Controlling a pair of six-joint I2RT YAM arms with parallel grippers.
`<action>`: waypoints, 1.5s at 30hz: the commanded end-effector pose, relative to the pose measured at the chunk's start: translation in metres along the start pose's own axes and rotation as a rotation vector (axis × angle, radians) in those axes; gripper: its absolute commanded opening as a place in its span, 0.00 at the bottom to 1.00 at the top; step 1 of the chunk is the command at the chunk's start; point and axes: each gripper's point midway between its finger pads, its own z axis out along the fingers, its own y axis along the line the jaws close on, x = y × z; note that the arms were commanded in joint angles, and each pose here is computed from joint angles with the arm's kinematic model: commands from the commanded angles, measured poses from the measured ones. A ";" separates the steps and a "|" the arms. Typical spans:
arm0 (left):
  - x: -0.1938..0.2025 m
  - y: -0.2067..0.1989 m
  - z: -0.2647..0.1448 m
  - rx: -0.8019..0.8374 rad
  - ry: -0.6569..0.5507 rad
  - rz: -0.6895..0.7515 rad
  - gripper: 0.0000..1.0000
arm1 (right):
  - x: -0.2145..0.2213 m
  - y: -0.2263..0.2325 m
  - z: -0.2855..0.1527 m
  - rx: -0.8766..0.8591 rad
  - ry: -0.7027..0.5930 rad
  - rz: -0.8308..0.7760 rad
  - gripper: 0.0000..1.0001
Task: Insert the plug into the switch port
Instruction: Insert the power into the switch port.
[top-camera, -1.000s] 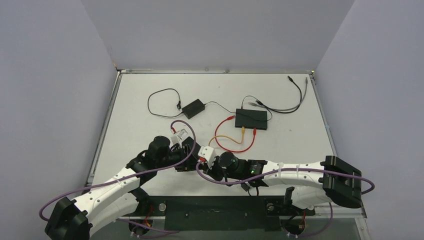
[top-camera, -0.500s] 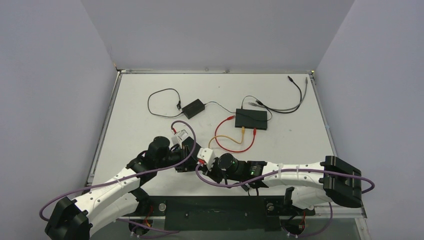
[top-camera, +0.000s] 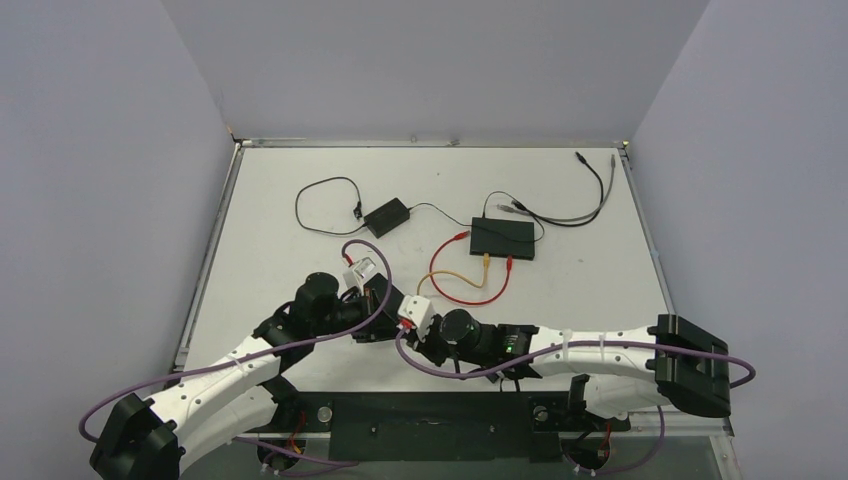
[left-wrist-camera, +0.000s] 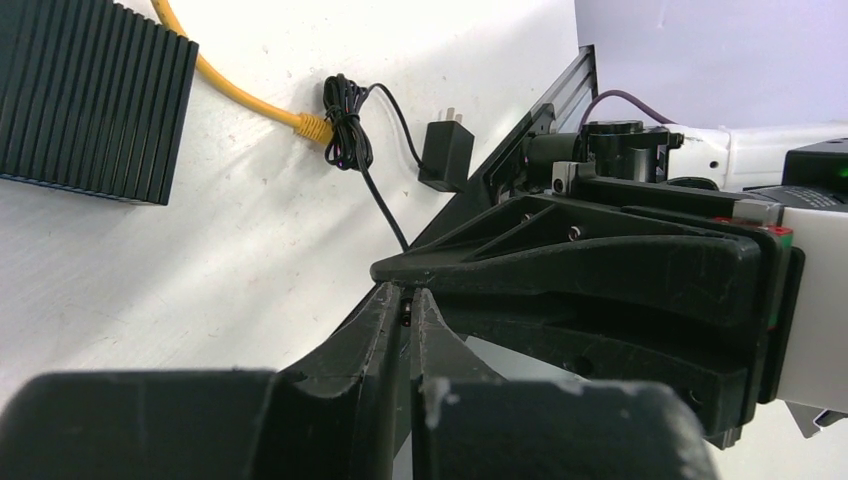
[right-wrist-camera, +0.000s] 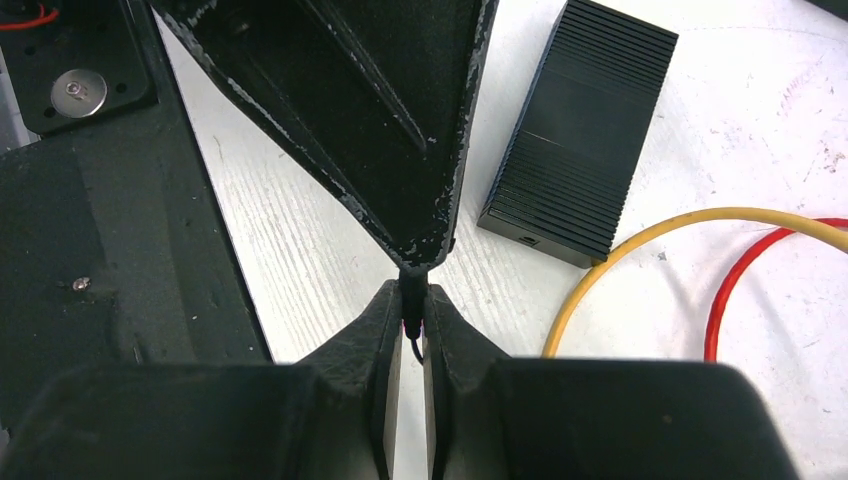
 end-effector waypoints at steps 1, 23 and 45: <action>-0.001 -0.014 -0.001 0.064 0.002 0.028 0.00 | -0.042 -0.007 -0.009 0.046 -0.166 0.010 0.09; 0.002 -0.034 -0.003 0.176 0.022 -0.014 0.00 | -0.028 0.003 -0.045 -0.016 -0.429 -0.127 0.29; 0.002 -0.036 -0.001 0.196 0.024 -0.030 0.00 | -0.045 0.015 -0.045 -0.052 -0.473 -0.173 0.25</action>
